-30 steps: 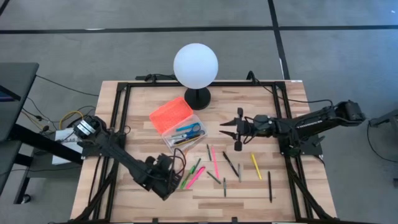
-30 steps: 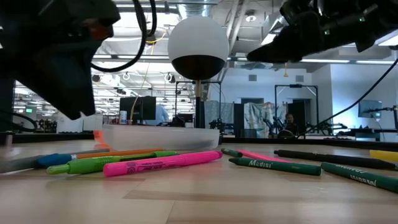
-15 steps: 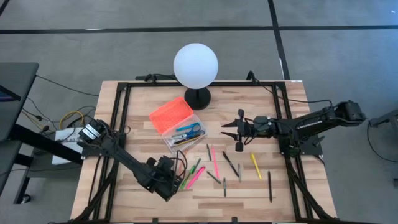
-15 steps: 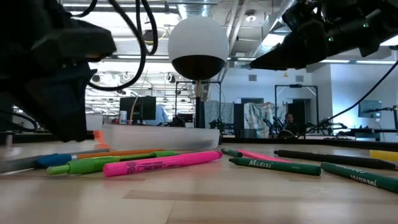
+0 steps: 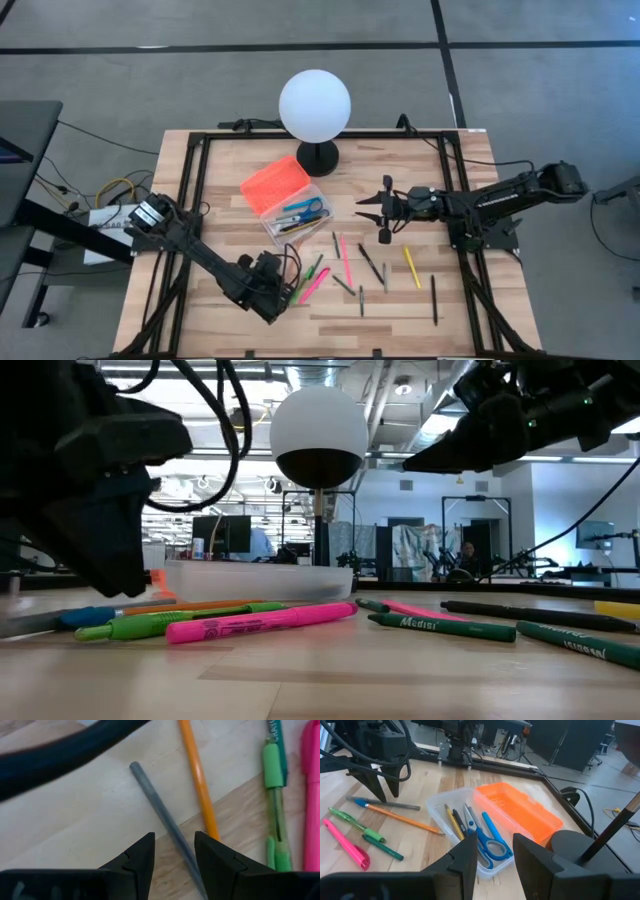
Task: Pick & place school supplies into a supply box
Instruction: Put the gray pen into the orange supply box
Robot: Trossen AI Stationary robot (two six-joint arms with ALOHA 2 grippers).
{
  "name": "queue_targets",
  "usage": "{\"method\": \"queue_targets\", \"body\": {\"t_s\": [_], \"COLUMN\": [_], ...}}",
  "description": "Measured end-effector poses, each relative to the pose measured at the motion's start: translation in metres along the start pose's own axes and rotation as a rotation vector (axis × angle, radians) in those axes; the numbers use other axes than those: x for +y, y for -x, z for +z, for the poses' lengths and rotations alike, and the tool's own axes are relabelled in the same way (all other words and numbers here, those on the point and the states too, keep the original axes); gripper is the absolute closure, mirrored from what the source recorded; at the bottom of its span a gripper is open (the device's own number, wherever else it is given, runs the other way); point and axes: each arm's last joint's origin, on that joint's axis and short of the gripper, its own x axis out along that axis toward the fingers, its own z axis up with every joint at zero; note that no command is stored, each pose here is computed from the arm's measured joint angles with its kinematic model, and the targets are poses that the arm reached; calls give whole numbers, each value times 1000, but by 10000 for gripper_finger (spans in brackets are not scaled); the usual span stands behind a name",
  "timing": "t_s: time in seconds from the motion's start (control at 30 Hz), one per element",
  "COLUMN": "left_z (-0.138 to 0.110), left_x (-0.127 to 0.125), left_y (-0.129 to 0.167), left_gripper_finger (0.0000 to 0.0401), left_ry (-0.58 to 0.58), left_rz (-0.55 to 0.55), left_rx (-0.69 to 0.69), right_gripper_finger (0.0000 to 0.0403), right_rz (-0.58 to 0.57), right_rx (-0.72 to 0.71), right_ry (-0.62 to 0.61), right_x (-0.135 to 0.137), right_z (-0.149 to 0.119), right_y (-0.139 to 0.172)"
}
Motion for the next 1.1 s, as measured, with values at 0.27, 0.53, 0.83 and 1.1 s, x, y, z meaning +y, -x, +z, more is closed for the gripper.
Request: {"method": "queue_targets", "body": {"t_s": [0.27,0.53,0.83,1.1], "left_z": [-1,1,1,-1], "left_x": [1,1,1,6], "left_y": [-2,-4,-12,-11], "left_gripper_finger": [269,269,269,269], "left_ry": [-11,20,35,21], "left_rz": [13,24,44,105], "left_rx": [12,55,109,215], "right_gripper_finger": [285,285,285,285], "right_rz": [2,4,7,10], "right_rx": [11,18,32,47], "right_ry": [2,3,5,4], "right_x": [0,0,1,1], "right_z": [-1,-2,-3,-5], "right_y": [0,0,0,0]}}
